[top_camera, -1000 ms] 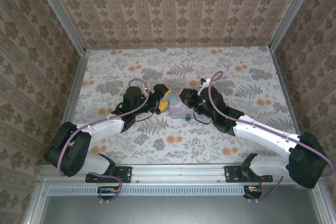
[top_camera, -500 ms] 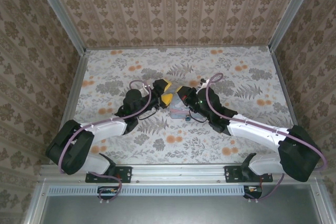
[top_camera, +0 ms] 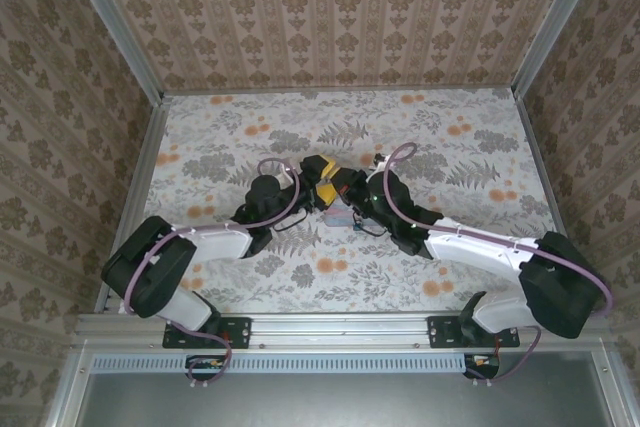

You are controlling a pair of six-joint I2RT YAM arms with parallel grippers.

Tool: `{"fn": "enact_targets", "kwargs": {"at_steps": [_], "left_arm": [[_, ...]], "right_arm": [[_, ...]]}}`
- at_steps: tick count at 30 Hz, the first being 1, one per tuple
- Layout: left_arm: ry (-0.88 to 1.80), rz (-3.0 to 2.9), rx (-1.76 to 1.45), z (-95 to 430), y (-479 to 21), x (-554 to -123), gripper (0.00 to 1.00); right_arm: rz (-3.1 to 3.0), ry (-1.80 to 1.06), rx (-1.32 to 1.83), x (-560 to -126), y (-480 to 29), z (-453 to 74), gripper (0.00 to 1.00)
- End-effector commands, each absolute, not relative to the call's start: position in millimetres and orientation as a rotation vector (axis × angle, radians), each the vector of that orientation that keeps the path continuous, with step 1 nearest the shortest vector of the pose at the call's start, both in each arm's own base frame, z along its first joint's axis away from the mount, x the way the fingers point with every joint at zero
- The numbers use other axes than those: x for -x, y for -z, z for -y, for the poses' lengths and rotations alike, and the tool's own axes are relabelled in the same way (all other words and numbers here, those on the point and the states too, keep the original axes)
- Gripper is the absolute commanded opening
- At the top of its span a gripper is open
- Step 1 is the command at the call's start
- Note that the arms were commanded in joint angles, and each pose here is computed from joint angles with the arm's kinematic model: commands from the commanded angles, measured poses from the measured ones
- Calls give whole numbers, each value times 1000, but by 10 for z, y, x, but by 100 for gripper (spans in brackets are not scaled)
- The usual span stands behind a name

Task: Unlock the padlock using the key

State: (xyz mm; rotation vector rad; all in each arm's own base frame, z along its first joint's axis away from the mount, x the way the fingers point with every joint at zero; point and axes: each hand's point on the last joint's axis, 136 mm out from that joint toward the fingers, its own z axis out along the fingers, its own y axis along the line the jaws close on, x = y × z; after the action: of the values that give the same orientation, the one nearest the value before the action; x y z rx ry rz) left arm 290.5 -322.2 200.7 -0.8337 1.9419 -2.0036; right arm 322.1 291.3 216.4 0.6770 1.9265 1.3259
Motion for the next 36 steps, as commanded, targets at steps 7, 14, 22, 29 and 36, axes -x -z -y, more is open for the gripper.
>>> {"fn": "enact_targets", "kwargs": {"at_steps": [7, 14, 22, 29, 36], "left_arm": [[2054, -1815, 848, 3139, -2170, -2941, 65], [2034, -1827, 845, 3139, -2145, -2941, 59], [2008, -1844, 841, 3131, -2111, -2933, 53], [1995, -1867, 829, 3153, -2088, -2915, 60], [1976, -1887, 828, 3158, -2038, -2898, 68]], "right_arm": [[-1854, -1318, -740, -3219, -2204, -2778, 0], [-1842, -1277, -756, -3198, -2190, -2642, 0], [-1844, -1265, -766, -3199, -2146, -2613, 0], [-1834, -1280, -767, -3213, -2182, -2627, 0], [-1830, -1305, -730, -3234, -2338, -2740, 0]]}}
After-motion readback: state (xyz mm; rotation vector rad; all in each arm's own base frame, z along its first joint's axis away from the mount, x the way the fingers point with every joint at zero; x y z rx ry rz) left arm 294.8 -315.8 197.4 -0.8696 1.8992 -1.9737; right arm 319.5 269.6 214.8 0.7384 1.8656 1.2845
